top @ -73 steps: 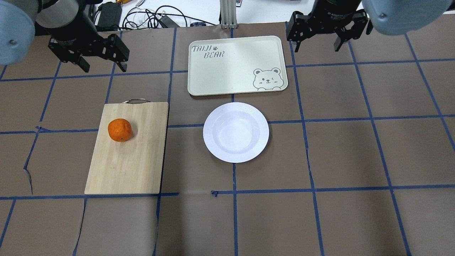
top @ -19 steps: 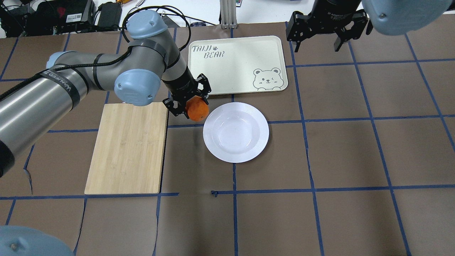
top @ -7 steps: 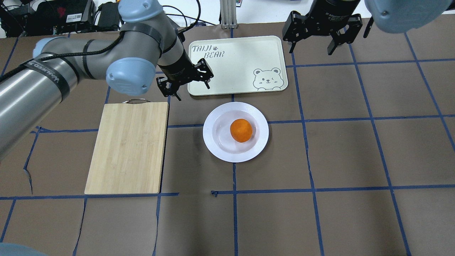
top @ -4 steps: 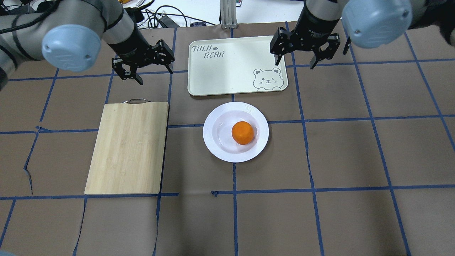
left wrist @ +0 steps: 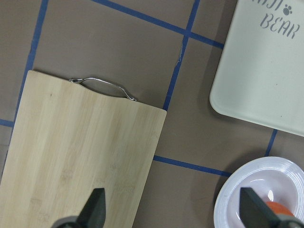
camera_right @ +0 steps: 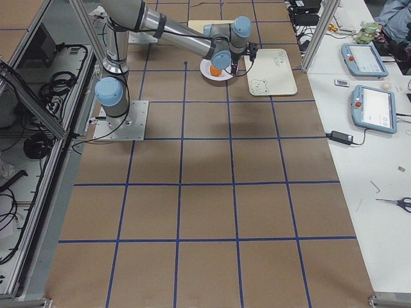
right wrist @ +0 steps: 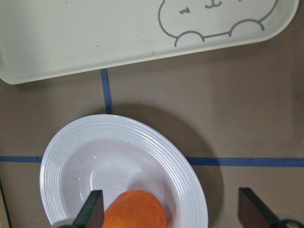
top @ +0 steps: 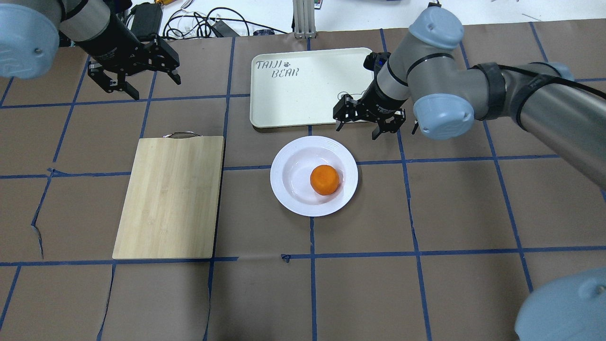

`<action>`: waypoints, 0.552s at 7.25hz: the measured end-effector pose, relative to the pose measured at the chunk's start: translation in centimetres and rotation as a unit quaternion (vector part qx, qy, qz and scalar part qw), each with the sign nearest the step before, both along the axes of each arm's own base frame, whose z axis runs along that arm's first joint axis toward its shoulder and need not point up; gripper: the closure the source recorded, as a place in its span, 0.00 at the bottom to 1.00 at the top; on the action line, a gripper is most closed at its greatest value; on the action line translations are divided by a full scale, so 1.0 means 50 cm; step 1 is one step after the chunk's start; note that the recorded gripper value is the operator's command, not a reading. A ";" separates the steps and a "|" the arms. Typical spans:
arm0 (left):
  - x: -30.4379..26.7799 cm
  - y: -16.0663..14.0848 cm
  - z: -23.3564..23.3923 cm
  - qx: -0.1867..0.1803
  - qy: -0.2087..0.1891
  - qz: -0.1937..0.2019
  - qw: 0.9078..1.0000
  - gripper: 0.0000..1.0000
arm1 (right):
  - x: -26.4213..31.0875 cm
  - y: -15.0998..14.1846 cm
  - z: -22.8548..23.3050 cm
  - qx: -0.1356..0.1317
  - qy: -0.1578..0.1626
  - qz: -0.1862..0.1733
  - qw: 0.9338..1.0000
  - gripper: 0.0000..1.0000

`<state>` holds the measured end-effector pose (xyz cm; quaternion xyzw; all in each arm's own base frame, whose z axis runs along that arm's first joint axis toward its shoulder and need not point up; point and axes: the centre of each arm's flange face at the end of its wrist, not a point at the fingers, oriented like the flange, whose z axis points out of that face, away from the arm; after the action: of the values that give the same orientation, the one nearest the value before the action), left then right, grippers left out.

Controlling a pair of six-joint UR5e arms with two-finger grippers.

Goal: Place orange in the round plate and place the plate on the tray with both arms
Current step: 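Lower the right gripper to the plate rim while the left gripper withdraws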

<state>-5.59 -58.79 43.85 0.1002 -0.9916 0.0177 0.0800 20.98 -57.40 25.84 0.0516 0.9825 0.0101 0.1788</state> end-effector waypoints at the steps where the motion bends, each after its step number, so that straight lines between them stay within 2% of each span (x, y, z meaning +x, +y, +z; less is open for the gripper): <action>1: 0.001 0.017 0.013 0.003 -0.002 -0.016 1.000 0.00 | 0.013 -0.002 -0.050 0.005 -0.018 -0.001 1.000 0.00; 4: -0.004 0.055 0.018 0.032 0.002 -0.029 0.999 0.00 | 0.026 0.003 -0.123 0.013 -0.029 0.006 0.999 0.00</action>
<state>-5.81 -56.05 44.76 0.0744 -0.9940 -0.0166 0.0790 22.30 -57.27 19.68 0.0483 0.9769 0.0258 0.2064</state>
